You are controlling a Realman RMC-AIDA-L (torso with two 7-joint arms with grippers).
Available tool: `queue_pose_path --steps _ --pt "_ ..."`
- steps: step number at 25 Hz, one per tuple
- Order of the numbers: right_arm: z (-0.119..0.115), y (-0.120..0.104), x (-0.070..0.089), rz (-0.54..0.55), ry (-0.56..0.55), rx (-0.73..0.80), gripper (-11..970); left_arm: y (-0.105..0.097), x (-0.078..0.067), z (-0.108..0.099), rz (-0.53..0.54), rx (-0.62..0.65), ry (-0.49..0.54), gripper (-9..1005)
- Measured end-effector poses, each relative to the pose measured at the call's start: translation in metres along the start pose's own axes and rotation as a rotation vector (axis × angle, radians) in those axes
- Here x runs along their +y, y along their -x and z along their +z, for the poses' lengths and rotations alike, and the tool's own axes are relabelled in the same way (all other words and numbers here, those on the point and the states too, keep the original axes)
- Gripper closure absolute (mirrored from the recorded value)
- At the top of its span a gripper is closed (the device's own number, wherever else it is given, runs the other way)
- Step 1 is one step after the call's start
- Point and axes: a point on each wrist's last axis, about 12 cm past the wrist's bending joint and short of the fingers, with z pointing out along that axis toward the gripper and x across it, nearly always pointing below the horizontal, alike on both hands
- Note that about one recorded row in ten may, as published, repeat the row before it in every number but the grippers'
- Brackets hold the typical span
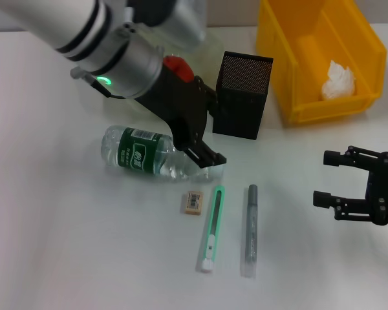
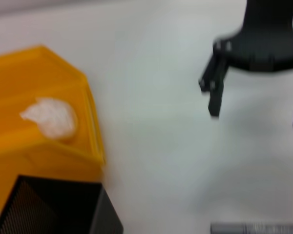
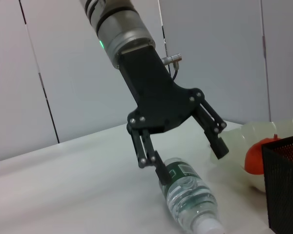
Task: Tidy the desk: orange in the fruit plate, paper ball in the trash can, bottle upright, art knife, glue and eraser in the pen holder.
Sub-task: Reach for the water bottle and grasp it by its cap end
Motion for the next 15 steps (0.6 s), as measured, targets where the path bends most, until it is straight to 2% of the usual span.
queue_pose_path --steps 1,3,10,15 --pt "0.000 0.000 0.000 0.001 0.000 0.000 127 0.014 0.001 0.007 0.032 0.116 -0.012 188" --pt "0.000 0.000 0.000 0.001 0.000 0.000 127 0.028 0.000 0.013 0.075 0.225 -0.013 189" --pt "0.000 -0.001 0.000 0.000 -0.006 0.002 127 0.049 -0.003 0.026 0.167 0.393 -0.015 193" --pt "0.001 -0.001 -0.001 -0.001 -0.009 0.003 127 0.060 -0.004 0.032 0.223 0.450 -0.009 195"
